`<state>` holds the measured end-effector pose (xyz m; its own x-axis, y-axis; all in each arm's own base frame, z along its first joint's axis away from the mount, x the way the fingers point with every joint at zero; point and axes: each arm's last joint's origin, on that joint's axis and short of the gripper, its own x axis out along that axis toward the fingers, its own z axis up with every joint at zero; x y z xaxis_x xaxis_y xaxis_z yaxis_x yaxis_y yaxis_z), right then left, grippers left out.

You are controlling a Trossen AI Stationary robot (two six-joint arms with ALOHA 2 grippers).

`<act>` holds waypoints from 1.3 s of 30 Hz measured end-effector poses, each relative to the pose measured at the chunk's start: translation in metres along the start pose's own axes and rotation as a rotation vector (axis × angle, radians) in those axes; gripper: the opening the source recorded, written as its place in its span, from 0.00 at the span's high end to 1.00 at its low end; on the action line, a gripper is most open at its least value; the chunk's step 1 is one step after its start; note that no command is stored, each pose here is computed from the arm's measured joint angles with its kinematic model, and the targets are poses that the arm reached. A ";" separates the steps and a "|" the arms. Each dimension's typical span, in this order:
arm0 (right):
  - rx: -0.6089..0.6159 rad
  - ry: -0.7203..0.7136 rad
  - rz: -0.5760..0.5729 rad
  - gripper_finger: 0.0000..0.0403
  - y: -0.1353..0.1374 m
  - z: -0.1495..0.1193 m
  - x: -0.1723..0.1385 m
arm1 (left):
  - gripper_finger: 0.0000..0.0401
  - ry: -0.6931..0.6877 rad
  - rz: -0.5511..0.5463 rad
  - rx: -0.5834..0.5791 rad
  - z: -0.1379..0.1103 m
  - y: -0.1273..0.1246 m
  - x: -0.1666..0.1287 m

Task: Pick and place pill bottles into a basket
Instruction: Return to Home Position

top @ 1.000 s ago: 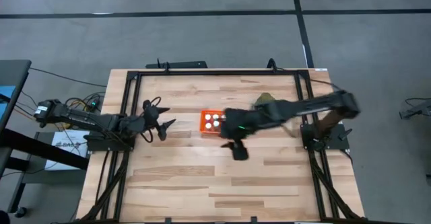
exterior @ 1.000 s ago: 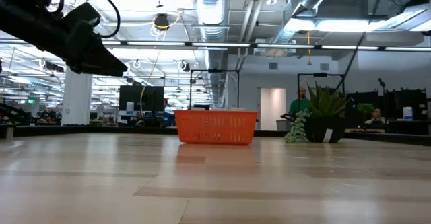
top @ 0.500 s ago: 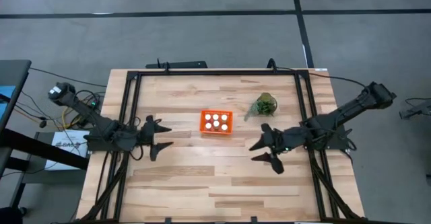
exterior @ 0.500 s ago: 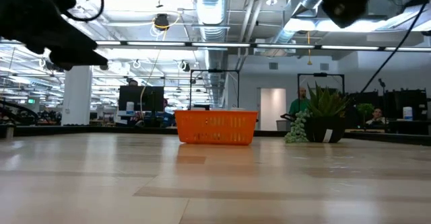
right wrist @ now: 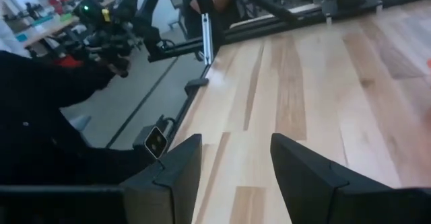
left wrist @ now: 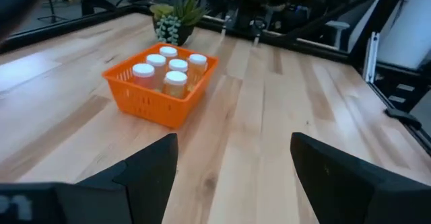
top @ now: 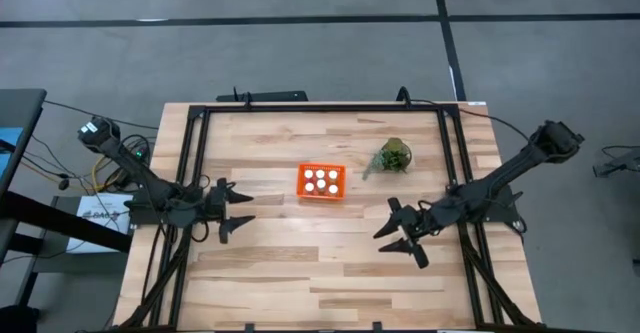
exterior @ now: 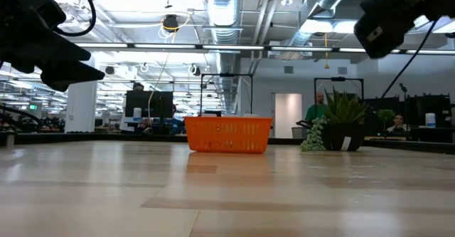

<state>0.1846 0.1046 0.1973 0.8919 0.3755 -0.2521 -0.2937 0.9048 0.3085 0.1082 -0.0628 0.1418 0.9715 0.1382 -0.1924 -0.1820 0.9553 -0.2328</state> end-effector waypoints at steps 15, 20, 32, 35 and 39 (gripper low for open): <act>-0.029 -0.244 0.176 0.60 -0.014 -0.056 -0.036 | 0.31 -0.071 0.001 0.022 0.018 -0.008 0.000; -0.065 -0.177 0.182 0.61 -0.015 -0.058 -0.042 | 0.31 -0.094 0.028 0.016 0.023 -0.009 0.000; -0.173 -0.131 0.129 0.62 -0.021 -0.056 -0.070 | 0.31 -0.164 0.031 -0.006 0.032 -0.011 -0.001; -0.184 -0.143 0.108 0.62 -0.023 -0.055 -0.076 | 0.31 -0.163 0.031 -0.005 0.031 -0.011 -0.001; -0.186 -0.132 0.101 0.63 -0.025 -0.057 -0.082 | 0.31 -0.157 0.014 0.016 0.031 -0.012 -0.001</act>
<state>0.0987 0.0628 0.1580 0.8883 0.4474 -0.1032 -0.4310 0.8900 0.1485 0.1140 -0.0659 0.1744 0.9809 0.1896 -0.0436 -0.1946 0.9569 -0.2158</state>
